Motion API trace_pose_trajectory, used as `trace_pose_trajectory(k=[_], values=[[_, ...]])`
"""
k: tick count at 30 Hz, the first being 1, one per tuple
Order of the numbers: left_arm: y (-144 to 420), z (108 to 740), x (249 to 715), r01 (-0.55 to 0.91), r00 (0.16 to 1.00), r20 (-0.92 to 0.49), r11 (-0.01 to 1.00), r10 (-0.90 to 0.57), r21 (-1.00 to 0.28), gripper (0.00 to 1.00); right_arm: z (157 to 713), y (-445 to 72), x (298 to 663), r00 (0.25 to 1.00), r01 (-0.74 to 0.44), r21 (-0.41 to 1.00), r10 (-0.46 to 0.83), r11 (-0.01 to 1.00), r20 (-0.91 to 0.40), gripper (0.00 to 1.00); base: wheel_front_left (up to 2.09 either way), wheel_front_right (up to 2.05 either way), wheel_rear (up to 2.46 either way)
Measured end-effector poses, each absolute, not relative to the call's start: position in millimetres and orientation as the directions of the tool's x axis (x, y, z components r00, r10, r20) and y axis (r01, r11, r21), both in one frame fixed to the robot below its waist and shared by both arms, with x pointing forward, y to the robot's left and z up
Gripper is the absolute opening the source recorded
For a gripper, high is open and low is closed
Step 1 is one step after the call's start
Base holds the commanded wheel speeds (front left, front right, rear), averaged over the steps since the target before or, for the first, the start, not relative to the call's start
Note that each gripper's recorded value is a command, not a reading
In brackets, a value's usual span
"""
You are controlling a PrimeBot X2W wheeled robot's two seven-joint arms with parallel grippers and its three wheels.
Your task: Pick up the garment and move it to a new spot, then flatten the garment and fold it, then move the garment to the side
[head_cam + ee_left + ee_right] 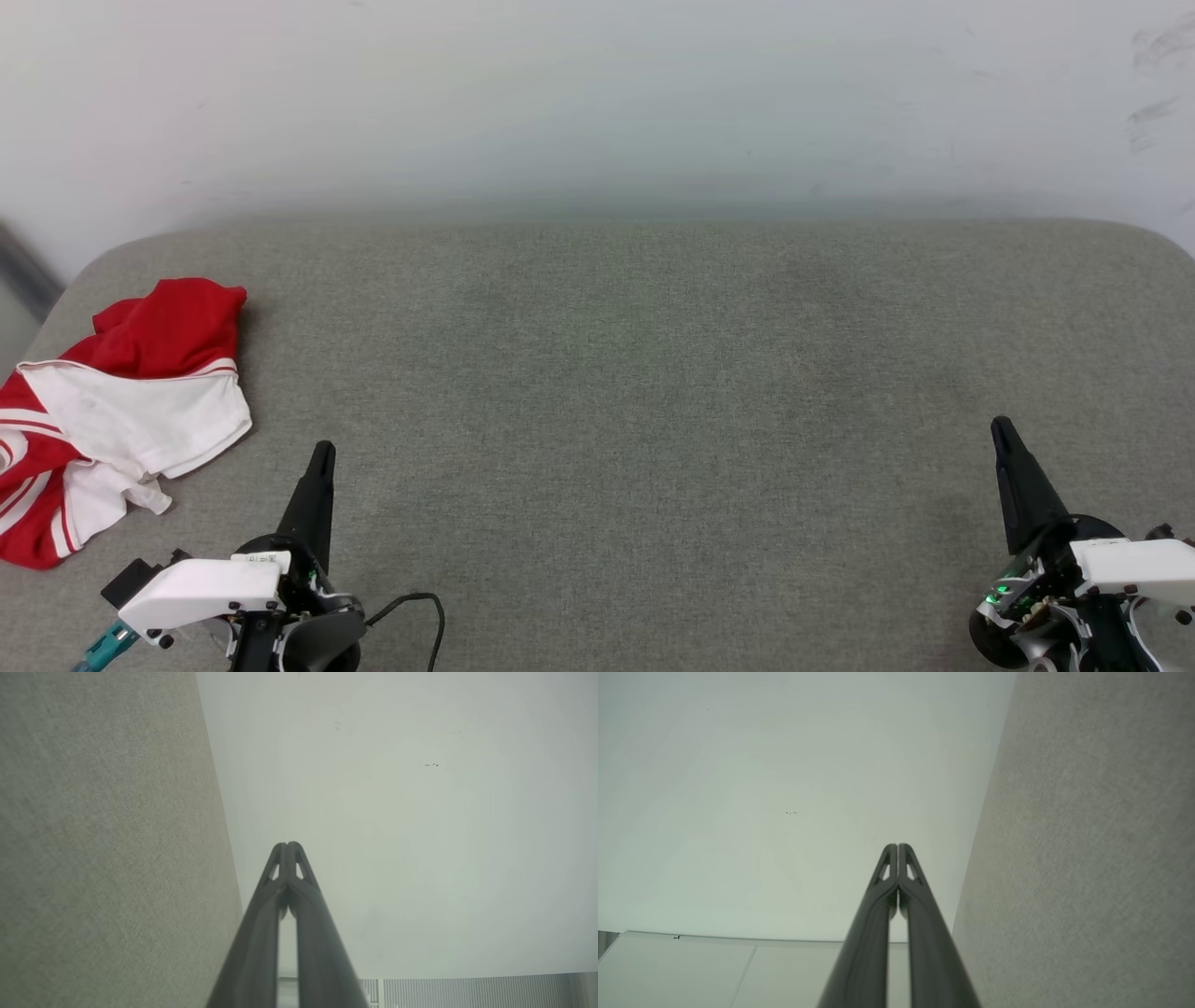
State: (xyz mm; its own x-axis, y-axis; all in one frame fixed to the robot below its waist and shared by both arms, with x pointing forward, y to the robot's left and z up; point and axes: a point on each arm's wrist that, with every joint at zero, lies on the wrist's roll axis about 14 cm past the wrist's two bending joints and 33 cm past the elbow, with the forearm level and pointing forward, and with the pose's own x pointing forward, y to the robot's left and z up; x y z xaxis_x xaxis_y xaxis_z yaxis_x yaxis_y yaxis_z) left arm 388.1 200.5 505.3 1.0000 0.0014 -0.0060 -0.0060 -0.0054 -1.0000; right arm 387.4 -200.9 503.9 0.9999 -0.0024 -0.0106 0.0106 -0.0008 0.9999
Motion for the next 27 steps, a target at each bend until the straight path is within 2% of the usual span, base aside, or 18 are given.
trace_pose_trajectory(k=[26,27], values=[[200.4,503.8,387.7,-0.011,1.000,-0.011,-0.006,0.001,-1.000,0.00,502.4,-200.9,386.9,1.000,0.015,1.000,-0.003,-0.001,-0.015,0.00,0.00,0.00,0.00],[200.2,500.4,386.4,-0.021,1.000,-0.021,-0.007,0.001,-1.000,1.00,498.5,-200.9,385.3,1.000,0.027,1.000,-0.003,-0.002,-0.027,1.00,0.00,0.00,0.00]])
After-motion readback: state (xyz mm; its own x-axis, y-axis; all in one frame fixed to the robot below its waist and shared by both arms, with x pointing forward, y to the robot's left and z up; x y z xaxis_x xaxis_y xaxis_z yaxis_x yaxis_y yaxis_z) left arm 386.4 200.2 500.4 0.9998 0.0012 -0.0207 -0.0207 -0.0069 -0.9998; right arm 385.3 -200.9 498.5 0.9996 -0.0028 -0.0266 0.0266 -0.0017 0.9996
